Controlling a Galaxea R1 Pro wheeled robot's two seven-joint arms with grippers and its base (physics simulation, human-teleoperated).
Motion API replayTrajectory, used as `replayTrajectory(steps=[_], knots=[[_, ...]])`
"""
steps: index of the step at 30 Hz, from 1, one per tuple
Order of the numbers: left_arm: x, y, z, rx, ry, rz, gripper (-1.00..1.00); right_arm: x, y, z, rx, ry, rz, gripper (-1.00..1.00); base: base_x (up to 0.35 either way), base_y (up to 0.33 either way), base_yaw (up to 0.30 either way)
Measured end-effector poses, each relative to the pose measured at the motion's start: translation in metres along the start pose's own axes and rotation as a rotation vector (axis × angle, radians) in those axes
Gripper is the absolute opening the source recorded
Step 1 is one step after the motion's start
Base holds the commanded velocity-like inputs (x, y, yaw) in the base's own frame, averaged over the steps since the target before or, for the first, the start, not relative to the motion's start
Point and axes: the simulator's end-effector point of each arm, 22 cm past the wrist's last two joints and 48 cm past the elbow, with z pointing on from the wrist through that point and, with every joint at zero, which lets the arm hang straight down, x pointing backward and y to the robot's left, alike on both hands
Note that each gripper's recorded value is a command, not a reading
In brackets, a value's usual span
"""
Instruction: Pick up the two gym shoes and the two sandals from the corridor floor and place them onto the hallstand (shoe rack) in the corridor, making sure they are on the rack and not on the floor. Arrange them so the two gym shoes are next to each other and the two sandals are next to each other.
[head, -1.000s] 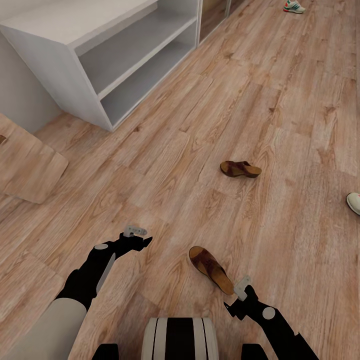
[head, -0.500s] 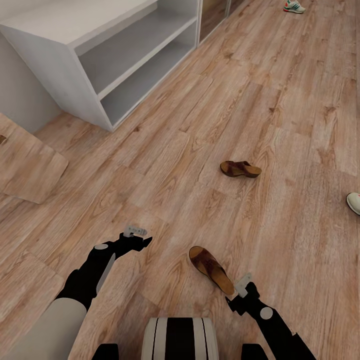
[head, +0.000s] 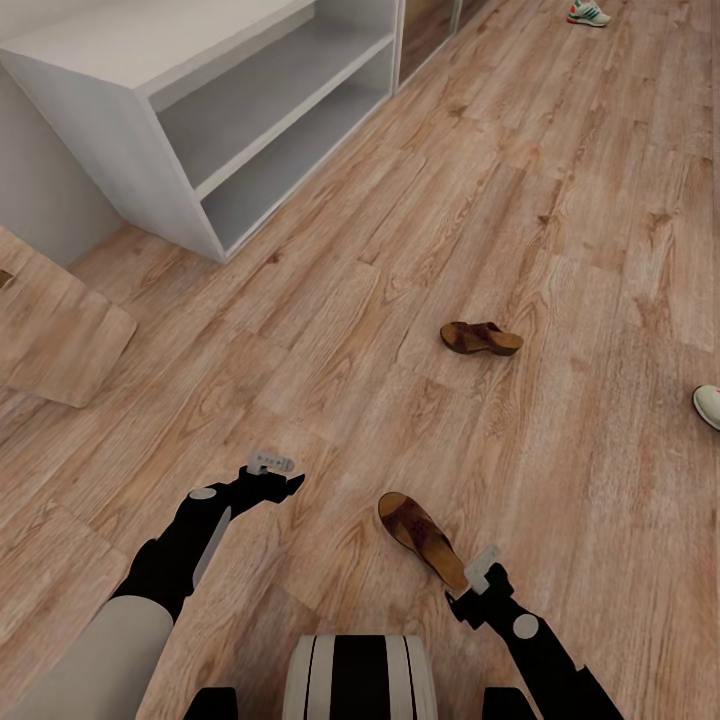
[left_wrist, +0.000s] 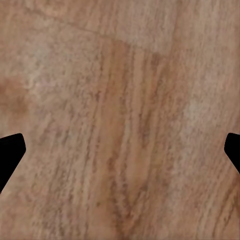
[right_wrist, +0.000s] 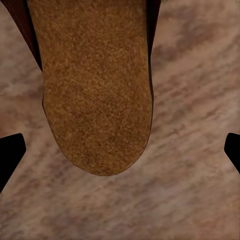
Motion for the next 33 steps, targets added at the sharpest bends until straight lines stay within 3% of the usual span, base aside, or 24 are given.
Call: replayTrajectory(steps=[33], knots=[[0.0042, -0.0024, 0.0013, 0.005, 0.010, 0.004, 1.00, -0.0008, 0.0011, 0.0002, -0.001, -0.001, 0.001, 1.00, 0.025, 0.013, 0.000]])
